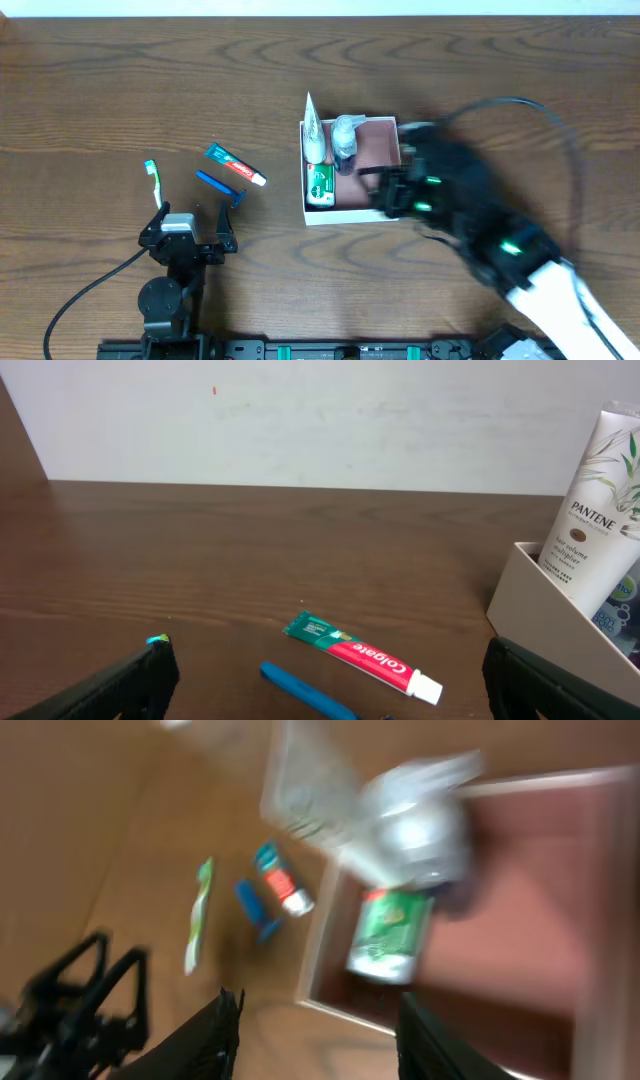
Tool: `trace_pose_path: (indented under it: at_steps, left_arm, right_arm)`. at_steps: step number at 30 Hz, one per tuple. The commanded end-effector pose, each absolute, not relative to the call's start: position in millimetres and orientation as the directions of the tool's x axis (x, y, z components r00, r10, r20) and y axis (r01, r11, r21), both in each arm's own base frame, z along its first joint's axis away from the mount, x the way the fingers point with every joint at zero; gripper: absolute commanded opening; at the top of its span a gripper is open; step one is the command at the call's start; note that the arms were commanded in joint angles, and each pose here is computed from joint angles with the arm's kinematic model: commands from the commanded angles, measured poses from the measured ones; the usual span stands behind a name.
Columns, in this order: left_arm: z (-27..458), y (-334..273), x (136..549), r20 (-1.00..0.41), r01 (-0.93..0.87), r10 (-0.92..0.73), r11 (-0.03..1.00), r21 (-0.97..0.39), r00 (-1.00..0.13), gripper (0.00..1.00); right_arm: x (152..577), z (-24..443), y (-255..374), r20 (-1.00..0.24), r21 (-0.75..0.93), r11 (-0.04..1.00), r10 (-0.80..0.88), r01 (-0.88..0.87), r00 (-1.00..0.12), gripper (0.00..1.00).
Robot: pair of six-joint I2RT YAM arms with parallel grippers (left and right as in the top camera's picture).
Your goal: Pack container
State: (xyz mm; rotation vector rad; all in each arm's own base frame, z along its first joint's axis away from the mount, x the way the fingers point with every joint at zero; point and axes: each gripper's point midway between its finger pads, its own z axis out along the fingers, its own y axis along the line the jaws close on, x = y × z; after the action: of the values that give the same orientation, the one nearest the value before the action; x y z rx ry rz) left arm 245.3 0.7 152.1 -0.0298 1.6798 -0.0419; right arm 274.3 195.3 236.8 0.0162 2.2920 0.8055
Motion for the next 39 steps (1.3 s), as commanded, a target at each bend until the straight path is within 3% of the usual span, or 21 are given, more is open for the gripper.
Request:
trace_pose_path:
  at_steps: [1,5,10,15,21,27,36,39]
  left_arm:
    - [135,0,244,-0.986,0.009,-0.042,0.999,-0.044,-0.162,0.98]
    - [135,0,244,-0.986,0.009,-0.041,0.999,-0.043,-0.162,0.98]
    - [135,0,244,-0.986,0.009,-0.041,0.999,-0.043,-0.162,0.98]
    - [135,0,244,-0.986,0.009,-0.042,0.999,-0.044,-0.162,0.98]
    - [135,0,244,-0.986,0.009,-0.041,0.999,-0.043,-0.162,0.98]
    - [135,0,244,-0.986,0.009,-0.042,0.999,-0.044,-0.162,0.98]
    - [137,-6,245,-0.986,0.040,-0.055,0.997,-0.062,-0.158,0.98]
    - [137,-7,244,-0.976,0.031,-0.145,0.988,-0.152,-0.164,0.98]
  right_arm:
    - [289,253,121,-0.698,0.454,0.890,0.339,-0.025,-0.631,0.51]
    - [286,245,40,-0.699,0.385,0.887,0.461,0.256,-0.547,0.71]
    - [287,238,-28,-0.687,0.370,0.804,0.574,0.465,-0.446,0.99]
    - [291,221,-73,-0.618,0.409,0.709,0.678,0.575,-0.397,0.99]
    - [308,192,-96,-0.471,0.522,0.637,0.769,0.567,-0.431,0.99]
    - [307,137,-123,-0.326,0.491,0.573,0.820,0.657,-0.471,0.99]
    - [299,82,-125,-0.183,0.429,0.580,0.806,0.692,-0.562,0.99]
    - [298,80,-124,-0.177,0.426,0.578,0.808,0.696,-0.562,0.99]
